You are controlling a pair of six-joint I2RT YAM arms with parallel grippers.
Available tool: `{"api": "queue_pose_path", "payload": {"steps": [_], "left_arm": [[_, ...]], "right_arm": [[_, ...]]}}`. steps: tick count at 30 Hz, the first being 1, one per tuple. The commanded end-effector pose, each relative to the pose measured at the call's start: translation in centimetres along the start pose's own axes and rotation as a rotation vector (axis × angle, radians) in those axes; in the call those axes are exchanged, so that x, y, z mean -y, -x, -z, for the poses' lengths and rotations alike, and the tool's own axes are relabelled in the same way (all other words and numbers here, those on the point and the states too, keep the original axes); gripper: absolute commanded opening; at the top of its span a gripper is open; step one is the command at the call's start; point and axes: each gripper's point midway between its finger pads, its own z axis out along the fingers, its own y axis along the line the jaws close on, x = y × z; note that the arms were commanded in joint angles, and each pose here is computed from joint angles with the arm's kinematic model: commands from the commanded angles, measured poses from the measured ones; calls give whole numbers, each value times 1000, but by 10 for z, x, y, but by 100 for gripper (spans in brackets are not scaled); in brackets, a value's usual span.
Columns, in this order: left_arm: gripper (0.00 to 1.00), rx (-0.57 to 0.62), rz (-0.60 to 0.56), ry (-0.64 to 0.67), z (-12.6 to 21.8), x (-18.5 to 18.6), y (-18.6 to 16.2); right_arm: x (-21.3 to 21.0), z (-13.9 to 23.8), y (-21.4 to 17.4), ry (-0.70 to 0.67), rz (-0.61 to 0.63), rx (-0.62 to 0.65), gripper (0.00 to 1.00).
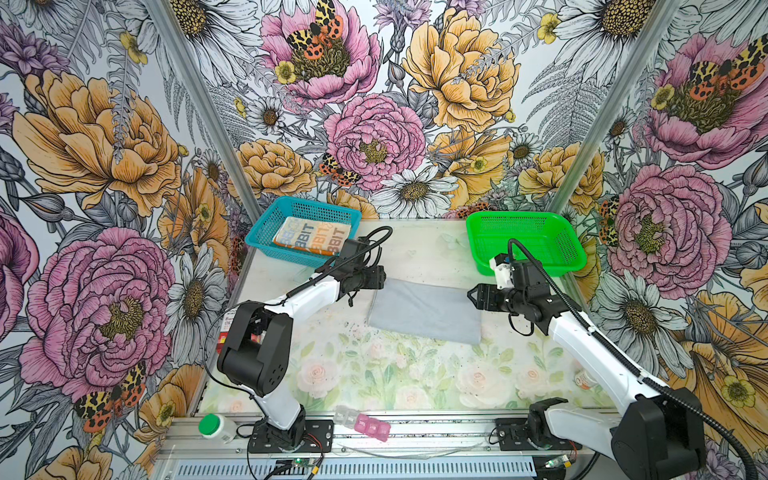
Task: Fold and stack the towels
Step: 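Release the towel and move both grippers to its far corners, then grasp the folded towel's corner nearest the left gripper and lift it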
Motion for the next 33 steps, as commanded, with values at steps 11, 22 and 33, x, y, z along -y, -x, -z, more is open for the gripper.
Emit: {"api": "queue_pose_path", "payload": {"steps": [11, 22, 33], "left_arm": [[55, -148, 80, 29, -34, 5, -51], [50, -203, 87, 101, -48, -14, -67], [17, -199, 119, 169, -47, -28, -68]], "right_arm": [[-16, -94, -21, 34, -11, -170, 75], [19, -121, -9, -44, -64, -192, 75], [26, -122, -10, -43, -71, -202, 75]]}}
